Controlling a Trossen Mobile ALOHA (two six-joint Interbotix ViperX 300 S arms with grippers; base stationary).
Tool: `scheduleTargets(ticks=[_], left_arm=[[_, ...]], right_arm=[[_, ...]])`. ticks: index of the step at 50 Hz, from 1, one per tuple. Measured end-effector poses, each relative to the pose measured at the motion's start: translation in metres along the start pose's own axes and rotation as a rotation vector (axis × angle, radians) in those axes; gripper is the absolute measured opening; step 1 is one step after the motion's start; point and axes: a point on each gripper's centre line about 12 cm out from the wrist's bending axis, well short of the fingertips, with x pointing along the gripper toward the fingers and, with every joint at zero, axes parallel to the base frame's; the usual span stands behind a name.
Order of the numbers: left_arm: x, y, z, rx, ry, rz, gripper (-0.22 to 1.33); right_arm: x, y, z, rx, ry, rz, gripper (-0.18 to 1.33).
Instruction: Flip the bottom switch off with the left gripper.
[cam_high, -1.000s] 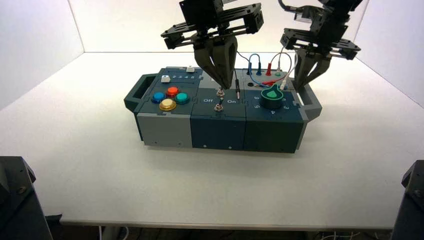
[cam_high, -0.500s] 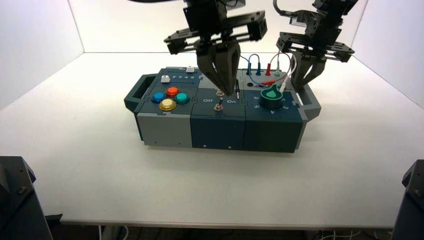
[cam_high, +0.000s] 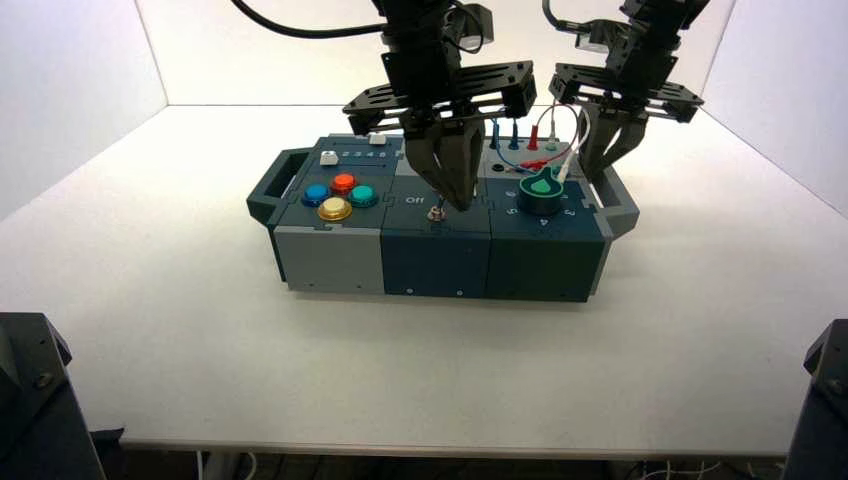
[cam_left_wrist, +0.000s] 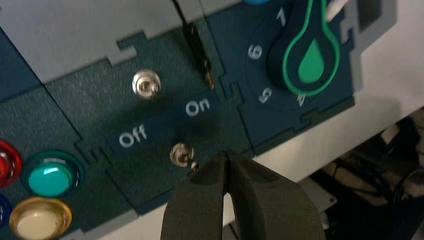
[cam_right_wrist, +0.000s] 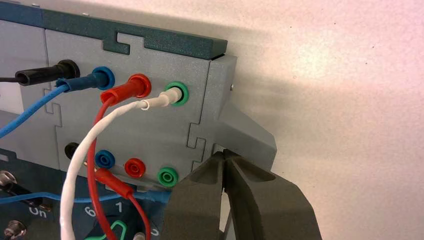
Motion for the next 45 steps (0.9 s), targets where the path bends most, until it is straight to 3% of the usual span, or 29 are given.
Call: scheduleTargets(ticks=[9, 25, 45], left_arm=[[0.0, 0.001, 0.004, -0.013, -0.028, -0.002, -0.16], [0.001, 0.016, 0.006, -0.047, -0.041, 0.015, -0.16], [0.001, 0.018, 0.005, -0.049, -0.042, 0.02, -0.16]], right_arm=[[0.0, 0.0, -0.001, -0.001, 0.002, -0.001, -0.15], [-0.001, 0.0, -0.001, -0.003, -0.001, -0.002, -0.15], [-0.002, 0.001, -0.001, -0.008, -0.004, -0.004, -0.15]])
